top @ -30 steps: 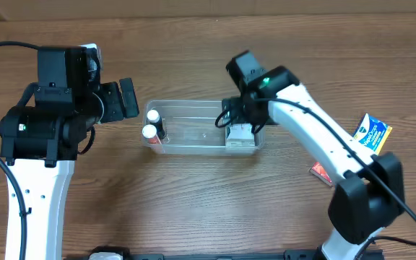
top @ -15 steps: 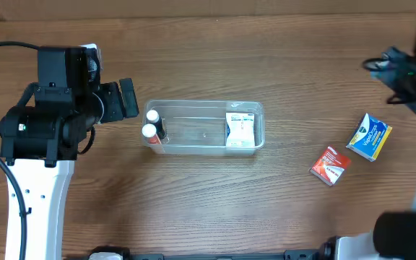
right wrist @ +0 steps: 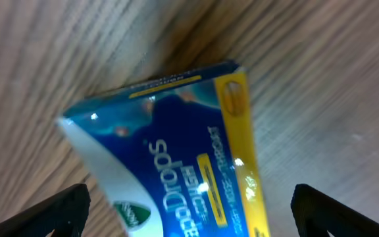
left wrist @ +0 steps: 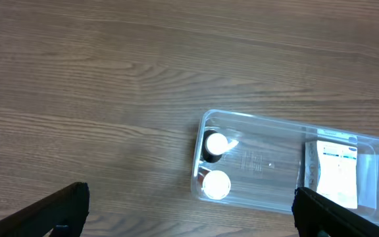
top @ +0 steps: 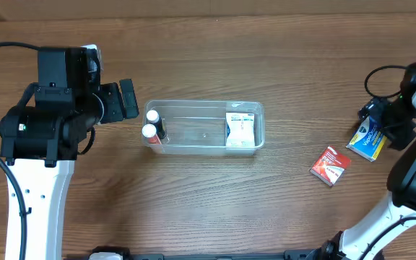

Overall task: Pack container
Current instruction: 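Grasp the blue VapoDrops box with the right gripper, then place the VapoDrops box in the container's middle and release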

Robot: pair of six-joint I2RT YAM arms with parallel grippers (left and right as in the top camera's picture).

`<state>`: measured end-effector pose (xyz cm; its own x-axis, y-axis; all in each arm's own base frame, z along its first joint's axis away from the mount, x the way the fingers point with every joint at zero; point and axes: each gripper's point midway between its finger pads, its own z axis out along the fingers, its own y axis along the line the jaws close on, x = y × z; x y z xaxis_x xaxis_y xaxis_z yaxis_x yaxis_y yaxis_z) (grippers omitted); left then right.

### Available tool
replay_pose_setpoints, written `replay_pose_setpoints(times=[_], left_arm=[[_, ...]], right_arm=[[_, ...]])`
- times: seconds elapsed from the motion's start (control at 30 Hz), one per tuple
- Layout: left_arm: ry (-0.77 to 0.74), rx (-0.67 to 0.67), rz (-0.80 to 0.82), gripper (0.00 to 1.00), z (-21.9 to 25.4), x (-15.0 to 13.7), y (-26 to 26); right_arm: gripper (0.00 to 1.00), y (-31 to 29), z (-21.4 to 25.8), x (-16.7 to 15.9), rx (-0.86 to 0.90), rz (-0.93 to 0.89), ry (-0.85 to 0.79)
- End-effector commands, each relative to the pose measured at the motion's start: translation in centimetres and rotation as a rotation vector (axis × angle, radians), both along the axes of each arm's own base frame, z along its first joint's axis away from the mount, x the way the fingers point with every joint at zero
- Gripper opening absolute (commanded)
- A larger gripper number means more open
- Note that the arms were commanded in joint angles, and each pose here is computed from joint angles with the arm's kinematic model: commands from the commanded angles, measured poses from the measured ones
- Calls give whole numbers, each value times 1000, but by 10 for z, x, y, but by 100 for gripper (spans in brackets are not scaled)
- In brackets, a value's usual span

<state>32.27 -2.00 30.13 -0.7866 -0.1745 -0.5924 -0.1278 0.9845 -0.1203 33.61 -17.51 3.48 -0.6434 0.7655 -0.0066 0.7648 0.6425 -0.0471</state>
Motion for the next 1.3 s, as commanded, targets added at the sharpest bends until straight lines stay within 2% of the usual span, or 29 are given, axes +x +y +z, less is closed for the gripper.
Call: replay_pose_setpoints(times=[0.0,0.3,0.43,0.57,0.73,0.97,1.13,1.27], left_arm=[[-12,2,16,100,5,3,3],[-4,3,16,100,4,1,3],[-4,3,16,100,4,1,3],[-5,3,16,100,4,1,3],[-5,3,16,100,4,1,3],[-5,3,16,100,4,1,3],[-5,3,16,100,4,1,3],[-5,3,16,100,4,1,3]], right_arm=[[100,7,-24,-10,31,9,36],[99,13,-45,-19,45,9,45],[93,14,-45,-17,54,9,36],[82,15,-44,-16,56,9,31],[77,22,-31,-5,80,19,-19],[78,59,47,32,28,150,-179],[78,136,126,48,-14,383,-354],[78,231,179,39,1,627,-515]])
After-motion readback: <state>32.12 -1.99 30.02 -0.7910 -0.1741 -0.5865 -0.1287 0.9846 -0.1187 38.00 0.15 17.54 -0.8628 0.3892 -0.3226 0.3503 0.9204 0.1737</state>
